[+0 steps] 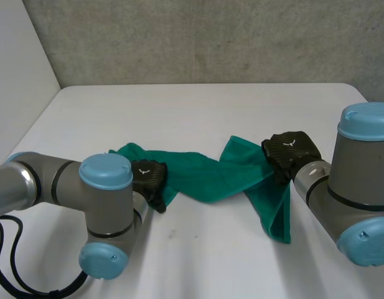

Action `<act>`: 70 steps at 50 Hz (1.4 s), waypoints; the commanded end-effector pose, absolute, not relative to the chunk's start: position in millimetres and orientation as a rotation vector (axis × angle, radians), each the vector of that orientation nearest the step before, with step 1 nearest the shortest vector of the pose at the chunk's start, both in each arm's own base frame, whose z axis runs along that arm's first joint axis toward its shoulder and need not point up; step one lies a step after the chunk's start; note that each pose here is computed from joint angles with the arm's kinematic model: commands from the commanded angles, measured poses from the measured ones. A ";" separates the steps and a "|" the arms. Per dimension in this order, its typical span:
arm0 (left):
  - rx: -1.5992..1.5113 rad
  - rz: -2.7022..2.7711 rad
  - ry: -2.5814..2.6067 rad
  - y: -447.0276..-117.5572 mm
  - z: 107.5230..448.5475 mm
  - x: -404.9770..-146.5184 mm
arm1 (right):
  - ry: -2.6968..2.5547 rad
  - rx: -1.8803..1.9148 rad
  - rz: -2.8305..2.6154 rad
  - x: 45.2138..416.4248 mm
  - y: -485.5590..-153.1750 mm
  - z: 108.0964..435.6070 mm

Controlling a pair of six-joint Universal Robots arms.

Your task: Fold the towel.

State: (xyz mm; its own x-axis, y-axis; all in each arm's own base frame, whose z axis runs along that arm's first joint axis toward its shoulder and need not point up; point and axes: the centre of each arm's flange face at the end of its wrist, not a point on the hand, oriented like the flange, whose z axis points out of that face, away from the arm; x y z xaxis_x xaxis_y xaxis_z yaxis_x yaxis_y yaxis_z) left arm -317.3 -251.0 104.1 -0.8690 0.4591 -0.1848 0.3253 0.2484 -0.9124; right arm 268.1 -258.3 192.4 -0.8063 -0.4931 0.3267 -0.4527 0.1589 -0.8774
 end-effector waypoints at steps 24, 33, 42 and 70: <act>-0.702 1.825 -2.351 -270.3 137.9 -301.8 | 2.368 -0.966 -1.787 264.7 -263.2 194.1; -0.735 1.812 -2.362 -269.3 132.8 -301.2 | 2.363 -0.967 -1.789 264.9 -262.1 195.8; -0.793 1.744 -2.406 -251.8 123.2 -298.1 | 2.371 -0.970 -1.781 264.7 -262.8 193.1; -0.766 1.685 -2.390 -240.2 114.4 -307.9 | 2.376 -0.994 -1.770 265.0 -261.0 189.6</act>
